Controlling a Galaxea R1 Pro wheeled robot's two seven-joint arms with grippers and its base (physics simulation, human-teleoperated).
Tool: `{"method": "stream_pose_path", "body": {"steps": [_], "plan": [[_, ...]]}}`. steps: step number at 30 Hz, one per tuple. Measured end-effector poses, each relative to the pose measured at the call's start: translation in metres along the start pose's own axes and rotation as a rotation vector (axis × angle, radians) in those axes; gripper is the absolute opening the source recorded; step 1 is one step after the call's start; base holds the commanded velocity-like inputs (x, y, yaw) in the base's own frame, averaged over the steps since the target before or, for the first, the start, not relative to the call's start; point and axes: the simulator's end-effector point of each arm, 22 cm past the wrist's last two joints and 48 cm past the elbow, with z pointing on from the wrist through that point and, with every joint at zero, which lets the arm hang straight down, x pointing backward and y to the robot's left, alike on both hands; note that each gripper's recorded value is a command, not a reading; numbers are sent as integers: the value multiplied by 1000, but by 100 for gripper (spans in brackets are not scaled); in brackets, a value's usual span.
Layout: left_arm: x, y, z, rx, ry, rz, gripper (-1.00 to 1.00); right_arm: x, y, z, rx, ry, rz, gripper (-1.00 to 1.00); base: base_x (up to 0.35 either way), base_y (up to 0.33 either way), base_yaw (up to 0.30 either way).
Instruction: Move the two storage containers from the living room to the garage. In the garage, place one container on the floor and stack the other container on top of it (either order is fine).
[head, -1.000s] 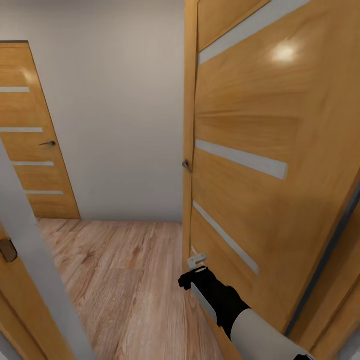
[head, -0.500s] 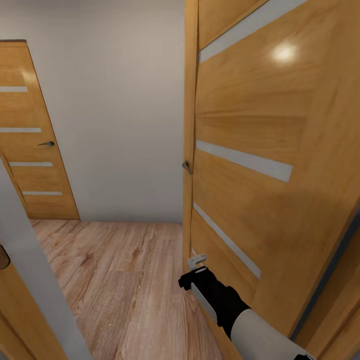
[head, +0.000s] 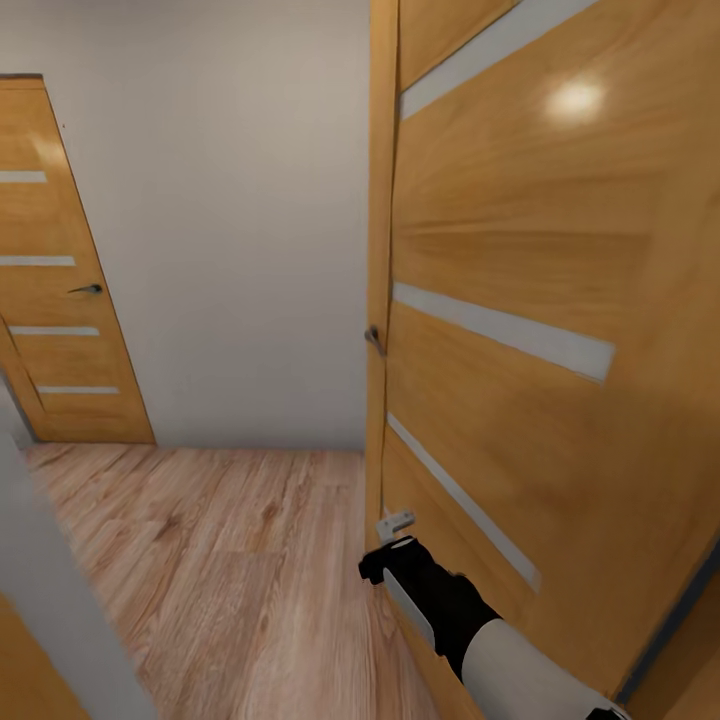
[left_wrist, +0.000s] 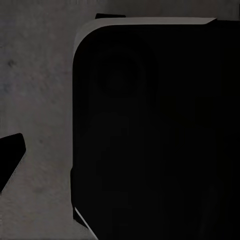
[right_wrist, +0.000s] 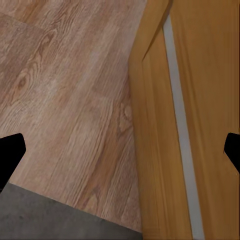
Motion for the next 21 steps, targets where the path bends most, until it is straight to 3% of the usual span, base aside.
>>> {"method": "stream_pose_path", "body": {"steps": [7, 21], "plan": [[0, 0, 0, 0, 0, -1, 100, 0, 0, 0, 0, 1, 0, 100, 170, 0, 0], [0, 0, 0, -2, 1, -6, 100, 1, -1, 1, 3, 2, 2, 100, 11, 0, 0]]}}
